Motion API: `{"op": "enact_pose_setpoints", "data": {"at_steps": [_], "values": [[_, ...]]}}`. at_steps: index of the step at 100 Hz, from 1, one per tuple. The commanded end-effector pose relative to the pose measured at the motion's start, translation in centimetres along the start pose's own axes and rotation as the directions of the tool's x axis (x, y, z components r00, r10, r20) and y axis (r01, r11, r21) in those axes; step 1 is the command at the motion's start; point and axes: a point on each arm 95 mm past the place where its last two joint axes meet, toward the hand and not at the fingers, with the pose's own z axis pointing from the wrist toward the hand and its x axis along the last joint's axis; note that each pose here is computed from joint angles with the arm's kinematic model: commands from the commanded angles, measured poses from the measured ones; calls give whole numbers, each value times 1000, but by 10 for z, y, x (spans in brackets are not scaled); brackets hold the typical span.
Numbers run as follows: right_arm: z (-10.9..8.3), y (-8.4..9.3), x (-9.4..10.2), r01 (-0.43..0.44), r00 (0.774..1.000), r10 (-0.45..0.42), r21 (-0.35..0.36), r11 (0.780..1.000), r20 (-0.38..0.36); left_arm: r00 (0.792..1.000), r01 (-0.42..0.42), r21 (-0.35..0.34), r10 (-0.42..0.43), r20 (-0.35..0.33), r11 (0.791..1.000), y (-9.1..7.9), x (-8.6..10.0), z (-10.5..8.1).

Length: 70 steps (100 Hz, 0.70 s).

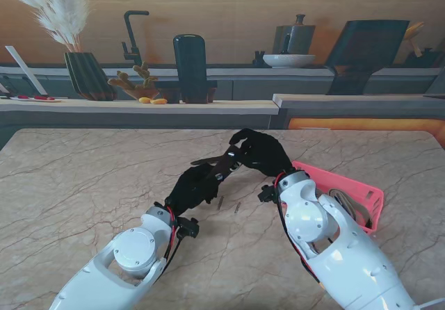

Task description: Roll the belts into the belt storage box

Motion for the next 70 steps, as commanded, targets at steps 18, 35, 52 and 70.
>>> {"op": "enact_pose_setpoints", "data": {"at_steps": [18, 35, 52, 70], "values": [[0, 0, -2, 91, 992, -94, -45, 995, -80, 998, 55, -2, -55, 43, 999, 6, 0, -5], [0, 0, -6, 228, 947, -239, -77, 971, -215, 992, 96, 23, -98, 82, 995, 7, 3, -8], [-1, -3, -8, 348, 862, -368, -123, 930, -347, 982, 146, 49, -150, 110, 988, 8, 5, -9], [-1, -8, -7, 404, 799, -434, -162, 900, -417, 972, 191, 66, -198, 128, 979, 8, 7, -11]]}}
